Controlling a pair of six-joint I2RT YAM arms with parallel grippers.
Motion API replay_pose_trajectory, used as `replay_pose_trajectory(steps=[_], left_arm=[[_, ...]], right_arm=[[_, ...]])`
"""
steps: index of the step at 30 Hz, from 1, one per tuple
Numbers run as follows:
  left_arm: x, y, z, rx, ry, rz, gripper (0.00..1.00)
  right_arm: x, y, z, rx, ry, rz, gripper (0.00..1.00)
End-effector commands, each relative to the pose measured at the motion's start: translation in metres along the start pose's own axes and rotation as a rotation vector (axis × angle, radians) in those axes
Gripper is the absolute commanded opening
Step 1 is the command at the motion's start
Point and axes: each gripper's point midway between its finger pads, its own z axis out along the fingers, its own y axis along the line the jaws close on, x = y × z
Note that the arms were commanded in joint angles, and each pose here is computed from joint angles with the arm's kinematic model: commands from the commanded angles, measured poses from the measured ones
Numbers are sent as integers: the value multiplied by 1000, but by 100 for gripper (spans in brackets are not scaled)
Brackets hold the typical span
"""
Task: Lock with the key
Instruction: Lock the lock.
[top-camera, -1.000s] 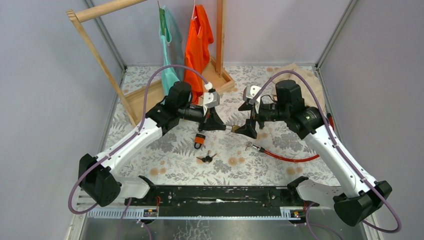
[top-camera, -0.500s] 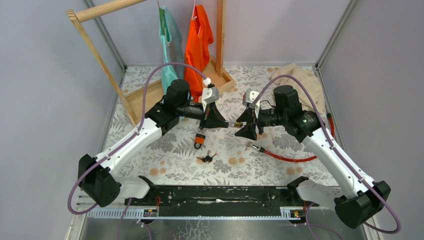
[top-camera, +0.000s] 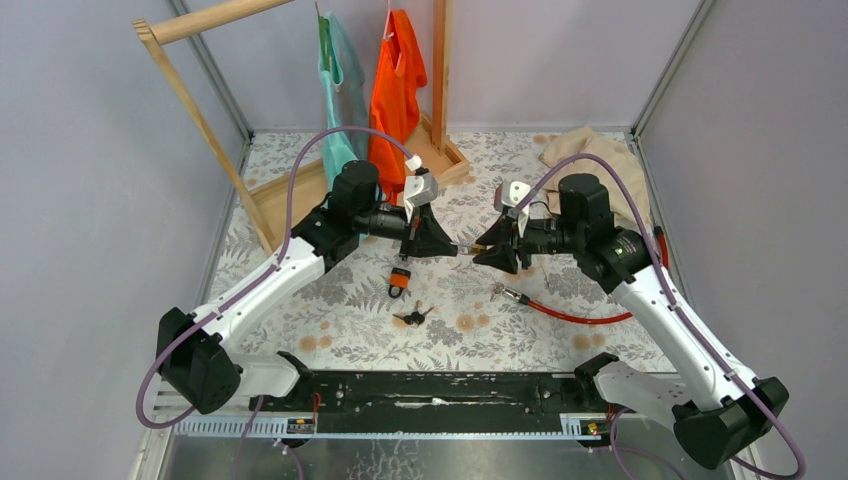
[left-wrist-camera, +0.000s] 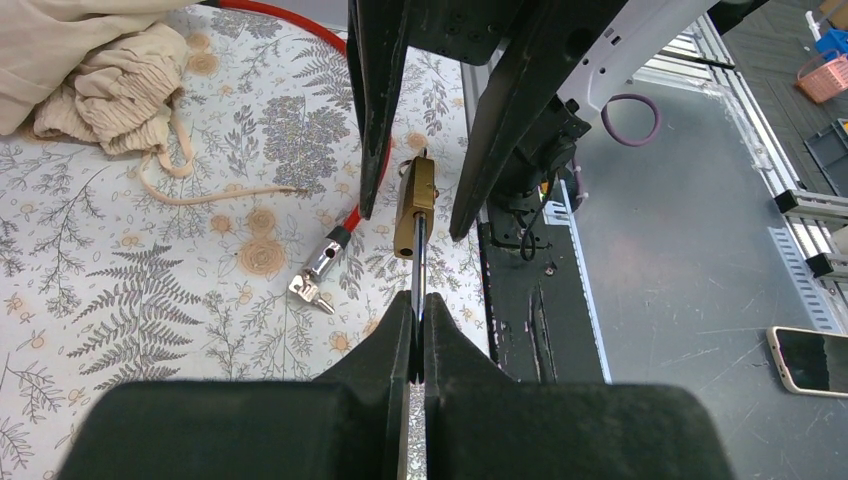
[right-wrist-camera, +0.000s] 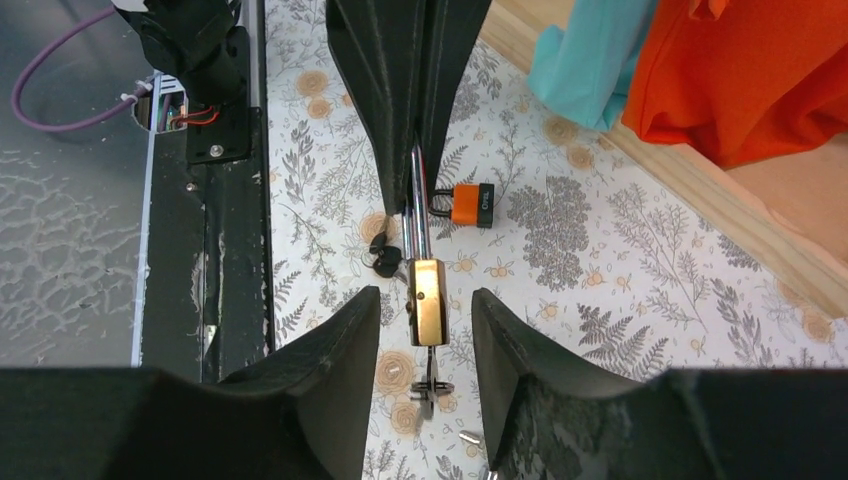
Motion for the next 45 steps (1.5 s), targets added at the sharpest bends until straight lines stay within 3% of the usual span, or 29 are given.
replay_pose_trajectory(steps=[1,14,21,45], left_arm=[[-17,-7,-5,21,-55,70,0],[-16,-5,-6,14,-61,59,0],[-17,-1,-5,6,-63,69,0],[-7,-12,8,96,-70,42,0]], right_arm=[[-2,-4,-1,18,-18,-12,44],[-5,-2,-1,5,-41,5,22],[-8,3,3,-41,-62,47,1],[-11,-3,13,-54,-100,114,0]])
